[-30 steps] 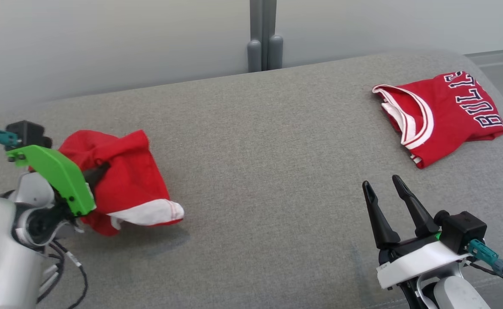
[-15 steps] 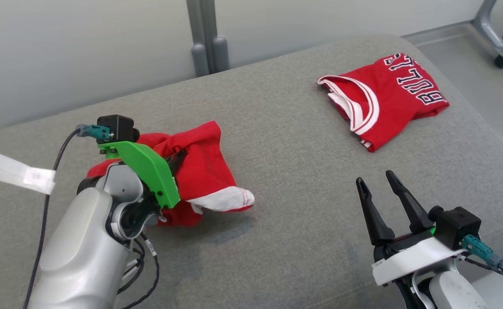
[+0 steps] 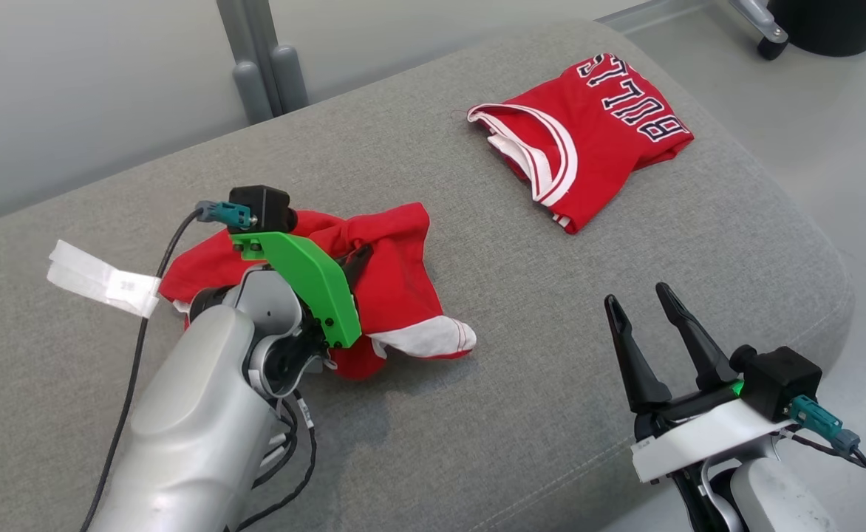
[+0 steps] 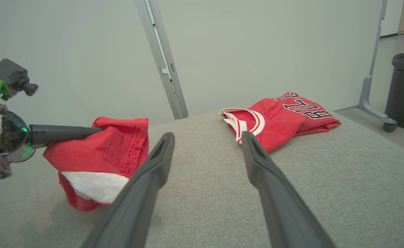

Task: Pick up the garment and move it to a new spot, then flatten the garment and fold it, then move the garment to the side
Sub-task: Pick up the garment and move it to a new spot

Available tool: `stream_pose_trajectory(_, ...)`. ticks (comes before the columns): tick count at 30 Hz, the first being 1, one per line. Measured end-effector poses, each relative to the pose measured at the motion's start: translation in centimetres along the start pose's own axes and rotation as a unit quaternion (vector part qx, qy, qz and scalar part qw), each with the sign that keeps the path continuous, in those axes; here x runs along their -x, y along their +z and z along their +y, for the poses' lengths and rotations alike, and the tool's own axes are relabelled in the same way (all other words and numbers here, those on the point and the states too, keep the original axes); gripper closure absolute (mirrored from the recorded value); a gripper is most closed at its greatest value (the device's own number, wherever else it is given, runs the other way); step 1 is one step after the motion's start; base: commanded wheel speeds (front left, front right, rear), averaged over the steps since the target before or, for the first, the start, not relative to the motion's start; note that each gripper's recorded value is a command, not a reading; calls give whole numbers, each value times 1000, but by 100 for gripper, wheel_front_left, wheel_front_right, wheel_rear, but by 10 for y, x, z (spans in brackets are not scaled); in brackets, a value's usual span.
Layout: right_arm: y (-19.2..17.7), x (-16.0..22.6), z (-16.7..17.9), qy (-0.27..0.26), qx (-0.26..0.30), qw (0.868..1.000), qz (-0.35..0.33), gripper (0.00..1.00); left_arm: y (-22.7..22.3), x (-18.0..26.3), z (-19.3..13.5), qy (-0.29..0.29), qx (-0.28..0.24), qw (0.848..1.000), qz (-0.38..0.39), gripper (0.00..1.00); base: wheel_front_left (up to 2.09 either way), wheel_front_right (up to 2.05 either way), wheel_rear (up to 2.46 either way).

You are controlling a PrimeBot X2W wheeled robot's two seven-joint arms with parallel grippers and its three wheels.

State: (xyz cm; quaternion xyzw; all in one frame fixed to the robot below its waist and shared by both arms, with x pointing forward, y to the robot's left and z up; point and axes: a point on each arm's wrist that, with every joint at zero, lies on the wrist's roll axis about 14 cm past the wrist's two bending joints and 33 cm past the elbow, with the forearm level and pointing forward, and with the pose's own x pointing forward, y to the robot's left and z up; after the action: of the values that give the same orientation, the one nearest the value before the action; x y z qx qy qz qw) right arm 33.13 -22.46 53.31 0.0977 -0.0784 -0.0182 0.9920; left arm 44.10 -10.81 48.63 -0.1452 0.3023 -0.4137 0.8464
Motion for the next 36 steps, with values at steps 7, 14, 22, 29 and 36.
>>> stream_pose_trajectory(7, -2, -2, -2, -3, 0, 1000, 2, 0, 3, -6, -7, -13, 3, 1000, -23, 0, 0, 0, 0)
stream_pose_trajectory(14, -5, -9, 9, 15, -4, 1000, 4, 0, 15, 3, -5, -9, 3, 998, -59, 0, 0, 0, 0)
stream_pose_trajectory(22, -6, -18, 20, 39, -3, 999, 4, 0, 34, 29, 14, 20, -20, 992, -122, 0, 0, 0, 0)
stream_pose_trajectory(29, -5, -23, 28, 57, -2, 998, 1, 0, 41, 70, 45, 74, -65, 977, -189, 0, 0, 0, 0)
stream_pose_trajectory(36, -7, -23, 39, 74, -6, 997, 2, 0, 48, 114, 64, 126, -89, 956, -250, 0, 0, 0, 0)
